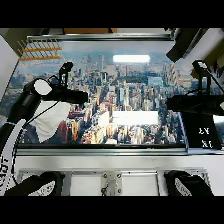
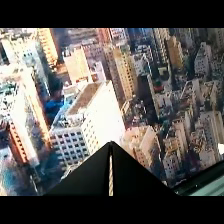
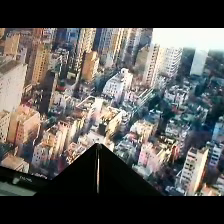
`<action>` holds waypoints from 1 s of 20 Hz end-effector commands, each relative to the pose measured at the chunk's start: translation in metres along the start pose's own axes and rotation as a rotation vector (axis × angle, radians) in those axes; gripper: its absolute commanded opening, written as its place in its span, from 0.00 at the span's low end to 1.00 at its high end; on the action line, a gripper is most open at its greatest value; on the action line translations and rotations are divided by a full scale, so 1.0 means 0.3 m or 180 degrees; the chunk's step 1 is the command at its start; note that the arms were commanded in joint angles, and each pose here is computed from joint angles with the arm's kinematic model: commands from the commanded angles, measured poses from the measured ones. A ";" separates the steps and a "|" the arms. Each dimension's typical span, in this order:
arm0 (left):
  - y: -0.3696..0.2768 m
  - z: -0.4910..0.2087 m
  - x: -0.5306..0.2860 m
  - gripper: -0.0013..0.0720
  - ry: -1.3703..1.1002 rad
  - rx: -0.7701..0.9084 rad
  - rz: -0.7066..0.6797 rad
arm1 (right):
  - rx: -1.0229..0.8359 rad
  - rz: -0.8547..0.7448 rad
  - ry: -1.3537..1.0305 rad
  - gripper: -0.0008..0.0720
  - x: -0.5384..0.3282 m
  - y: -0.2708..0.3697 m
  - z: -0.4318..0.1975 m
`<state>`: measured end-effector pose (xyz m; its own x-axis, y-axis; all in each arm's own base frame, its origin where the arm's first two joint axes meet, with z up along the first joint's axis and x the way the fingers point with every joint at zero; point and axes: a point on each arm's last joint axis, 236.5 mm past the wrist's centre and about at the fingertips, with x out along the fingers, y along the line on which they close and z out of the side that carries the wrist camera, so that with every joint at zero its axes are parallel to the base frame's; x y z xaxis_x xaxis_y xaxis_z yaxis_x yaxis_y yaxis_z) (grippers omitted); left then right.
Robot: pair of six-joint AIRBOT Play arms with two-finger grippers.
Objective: Fold the clothes and pants, and hang the long-sleeved shirts on hangers.
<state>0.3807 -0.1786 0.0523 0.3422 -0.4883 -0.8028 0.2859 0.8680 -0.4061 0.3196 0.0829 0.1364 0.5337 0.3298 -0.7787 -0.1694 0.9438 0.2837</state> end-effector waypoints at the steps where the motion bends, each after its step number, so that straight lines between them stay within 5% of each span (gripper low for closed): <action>1: 0.000 0.000 0.000 0.02 -0.0001 -0.0002 0.0001 | 0.0000 0.0002 0.0004 0.04 0.001 0.001 -0.001; 13: 0.002 0.010 0.000 0.03 -0.0039 0.0002 0.0011 | 0.0000 0.0002 0.0004 0.03 0.001 0.001 -0.001; 14: 0.010 0.022 -0.002 0.13 -0.0089 0.0023 0.0033 | 0.0000 0.0002 0.0004 0.04 0.001 0.001 -0.001; 15: 0.031 0.038 -0.018 0.78 -0.0123 0.0045 0.0078 | 0.0000 0.0002 0.0004 0.04 0.001 0.001 -0.001; 16: 0.071 0.067 -0.048 0.98 -0.0188 0.0041 0.0187 | 0.0000 0.0003 0.0006 0.03 0.001 0.001 -0.001; 20: 0.370 0.203 -0.309 0.98 -0.0539 -0.0132 0.0888 | 0.0000 0.0003 0.0004 0.04 0.001 0.001 -0.001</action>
<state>0.4208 -0.1110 0.0862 0.4829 -0.3716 -0.7930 0.2187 0.9280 -0.3017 0.3196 0.0828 0.1364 0.5337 0.3295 -0.7788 -0.1693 0.9440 0.2833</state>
